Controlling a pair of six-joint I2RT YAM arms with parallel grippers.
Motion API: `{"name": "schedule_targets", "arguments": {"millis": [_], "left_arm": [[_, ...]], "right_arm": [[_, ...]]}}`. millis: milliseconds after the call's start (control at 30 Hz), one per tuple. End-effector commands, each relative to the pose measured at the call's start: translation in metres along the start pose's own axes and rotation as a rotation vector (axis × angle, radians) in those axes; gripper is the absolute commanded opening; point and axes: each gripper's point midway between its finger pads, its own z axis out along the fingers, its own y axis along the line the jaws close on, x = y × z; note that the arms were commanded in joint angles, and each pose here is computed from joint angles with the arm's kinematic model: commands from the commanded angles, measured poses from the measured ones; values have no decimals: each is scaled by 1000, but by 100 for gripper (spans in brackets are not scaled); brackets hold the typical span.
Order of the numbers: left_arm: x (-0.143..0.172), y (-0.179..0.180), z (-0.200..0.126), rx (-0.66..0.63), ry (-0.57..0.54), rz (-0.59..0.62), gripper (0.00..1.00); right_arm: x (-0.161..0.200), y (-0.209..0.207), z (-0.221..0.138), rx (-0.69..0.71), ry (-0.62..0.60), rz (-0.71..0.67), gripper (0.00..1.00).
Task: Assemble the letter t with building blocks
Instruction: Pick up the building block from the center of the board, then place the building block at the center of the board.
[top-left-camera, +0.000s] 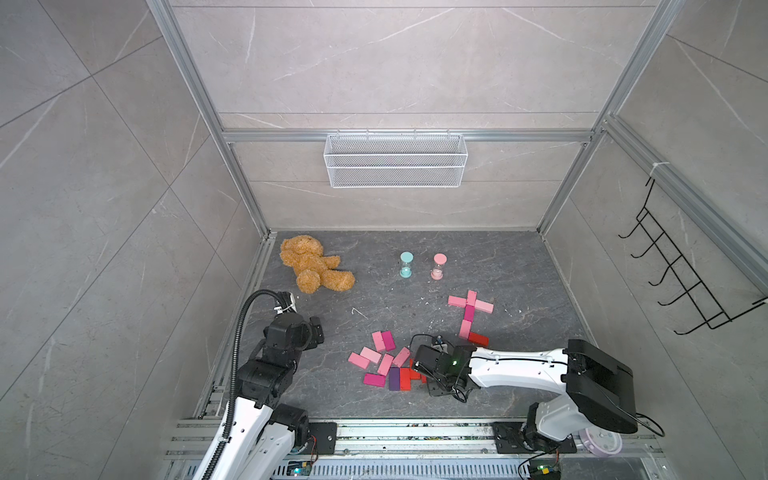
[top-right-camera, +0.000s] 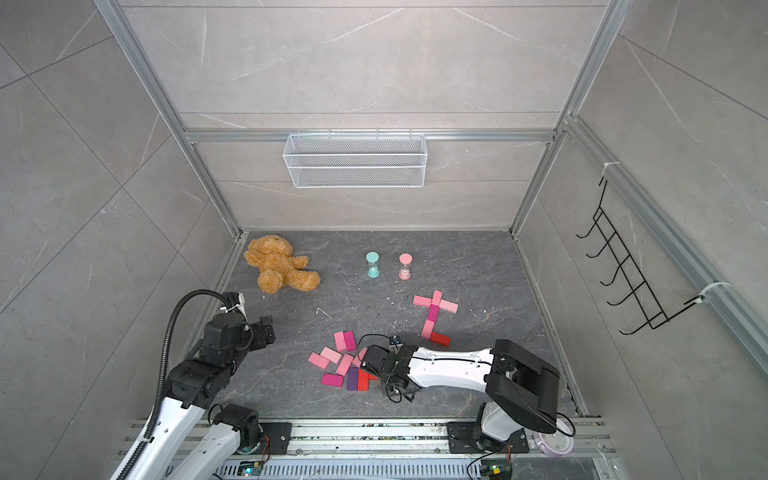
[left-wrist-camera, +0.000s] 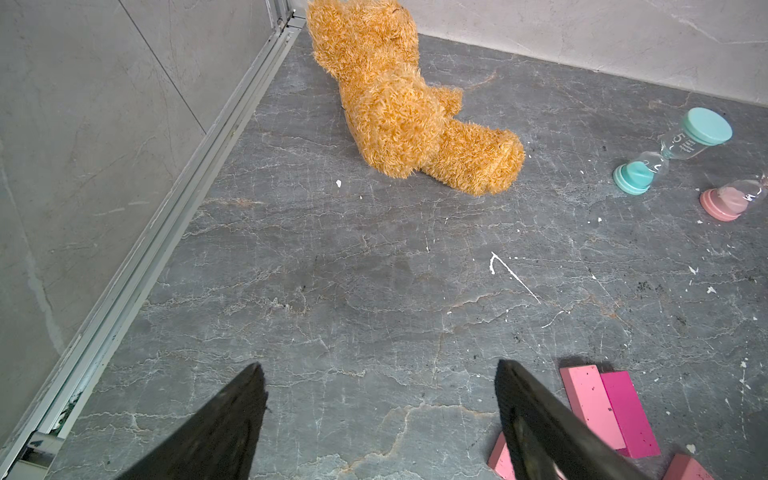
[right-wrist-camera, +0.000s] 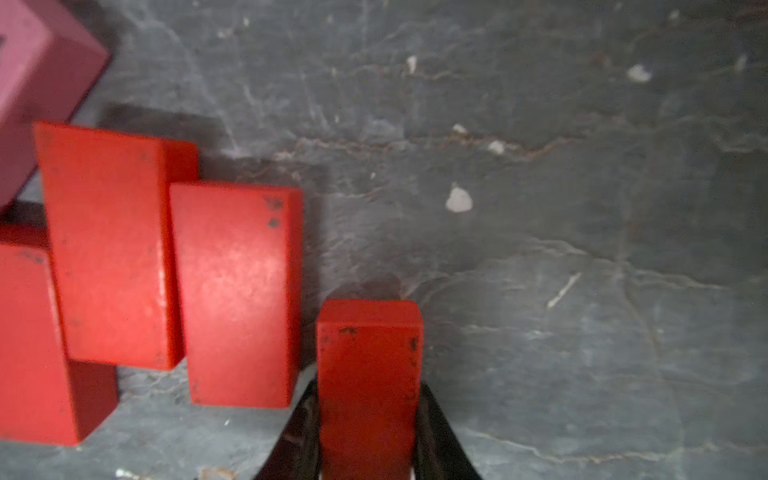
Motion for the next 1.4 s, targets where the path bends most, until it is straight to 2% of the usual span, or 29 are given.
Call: {"name": "schedule_targets", "arguments": {"millis": [0, 233, 467, 733, 967, 1367], "left_arm": [[-12, 0, -8, 0, -33, -8, 89], [-13, 0, -8, 3, -36, -10, 88], [-15, -1, -11, 14, -50, -17, 88], [-16, -2, -12, 22, -57, -18, 89], [-17, -3, -11, 26, -58, -18, 88], [-15, -3, -10, 25, -48, -15, 89]], "right_arm": [[-21, -9, -21, 24, -40, -30, 19], [-80, -9, -45, -26, -73, -31, 19], [-150, 9, -48, -77, -88, -30, 19], [-209, 25, -25, -72, -115, 21, 19], [-232, 28, 0, -45, -111, 28, 20], [-241, 21, 47, -16, -55, 58, 23]]}}
